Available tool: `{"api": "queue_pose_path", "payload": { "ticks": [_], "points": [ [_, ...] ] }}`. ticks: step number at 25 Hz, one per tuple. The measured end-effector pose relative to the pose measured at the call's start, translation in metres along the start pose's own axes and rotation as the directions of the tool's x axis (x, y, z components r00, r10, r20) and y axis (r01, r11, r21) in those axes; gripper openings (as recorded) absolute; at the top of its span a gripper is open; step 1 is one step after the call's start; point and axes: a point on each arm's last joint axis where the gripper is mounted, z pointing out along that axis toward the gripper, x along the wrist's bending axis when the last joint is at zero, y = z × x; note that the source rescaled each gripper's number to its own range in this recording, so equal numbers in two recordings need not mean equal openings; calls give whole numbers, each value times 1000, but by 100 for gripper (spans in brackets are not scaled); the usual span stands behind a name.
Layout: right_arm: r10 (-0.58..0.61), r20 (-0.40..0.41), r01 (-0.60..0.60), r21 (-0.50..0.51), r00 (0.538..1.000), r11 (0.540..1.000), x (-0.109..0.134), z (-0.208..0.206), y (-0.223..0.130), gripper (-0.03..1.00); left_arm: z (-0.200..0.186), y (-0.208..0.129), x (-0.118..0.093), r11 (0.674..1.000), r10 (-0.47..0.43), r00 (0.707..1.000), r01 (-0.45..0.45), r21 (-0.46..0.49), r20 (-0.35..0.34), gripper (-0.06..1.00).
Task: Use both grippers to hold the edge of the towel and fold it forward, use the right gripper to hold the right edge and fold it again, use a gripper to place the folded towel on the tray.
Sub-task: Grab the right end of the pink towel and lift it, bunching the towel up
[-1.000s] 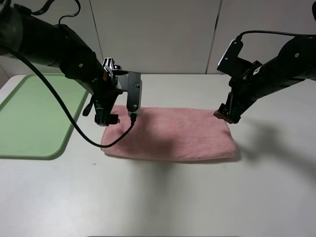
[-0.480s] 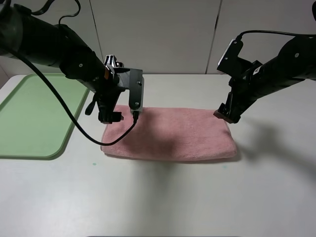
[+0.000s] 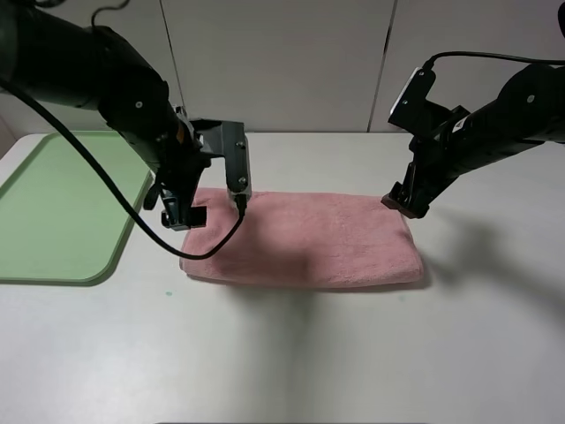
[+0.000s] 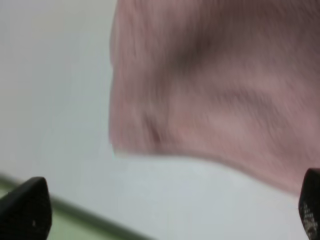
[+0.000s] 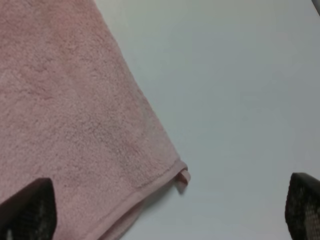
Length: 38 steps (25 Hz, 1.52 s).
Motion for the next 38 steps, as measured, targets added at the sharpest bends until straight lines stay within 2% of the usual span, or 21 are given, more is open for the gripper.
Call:
{"api": "queue_pose_path", "payload": {
  "ticks": [3, 5, 10, 15, 19, 25, 28, 31, 34, 38],
  "points": [
    [0, 5, 0, -3, 1000, 1000, 0, 0, 0, 100, -23, -10, 2, 991, -123, 992, 122, 49, 0, 100],
    [0, 5, 0, -3, 1000, 1000, 0, 0, 0, 100, -41, -17, 3, 974, -216, 976, 217, 66, -15, 100],
    [2, 5, -2, -3, 1000, 1000, 0, 0, 0, 100, -95, -33, 7, 904, -425, 901, 428, 9, -83, 100],
    [4, 5, -4, -3, 1000, 1000, 0, 0, 0, 100, -151, -54, 4, 842, -539, 832, 531, -92, -131, 100],
    [4, 5, -4, -3, 1000, 1000, 0, 0, 0, 100, -188, -70, -8, 794, -603, 791, 580, -183, -107, 100],
    [16, 5, -16, -3, 1000, 1000, 0, 0, 0, 100, -210, -107, -53, 739, -654, 754, 618, -267, -64, 100],
    [18, 5, -18, -3, 1000, 1000, 0, 0, 0, 100, -214, -129, -80, 697, -693, 719, 649, -304, -55, 100],
    [19, 5, -19, -3, 1000, 1000, 0, 0, 0, 100, -221, -151, -106, 629, -744, 667, 681, -376, -36, 100],
    [22, 5, -22, -3, 1000, 1000, 0, 0, 0, 100, -226, -167, -131, 549, -779, 626, 701, -455, 23, 100],
    [37, 5, -37, -3, 999, 999, 0, 0, 0, 100, -230, -183, -160, 461, -793, 599, 712, -530, 115, 100]
  ]
}}
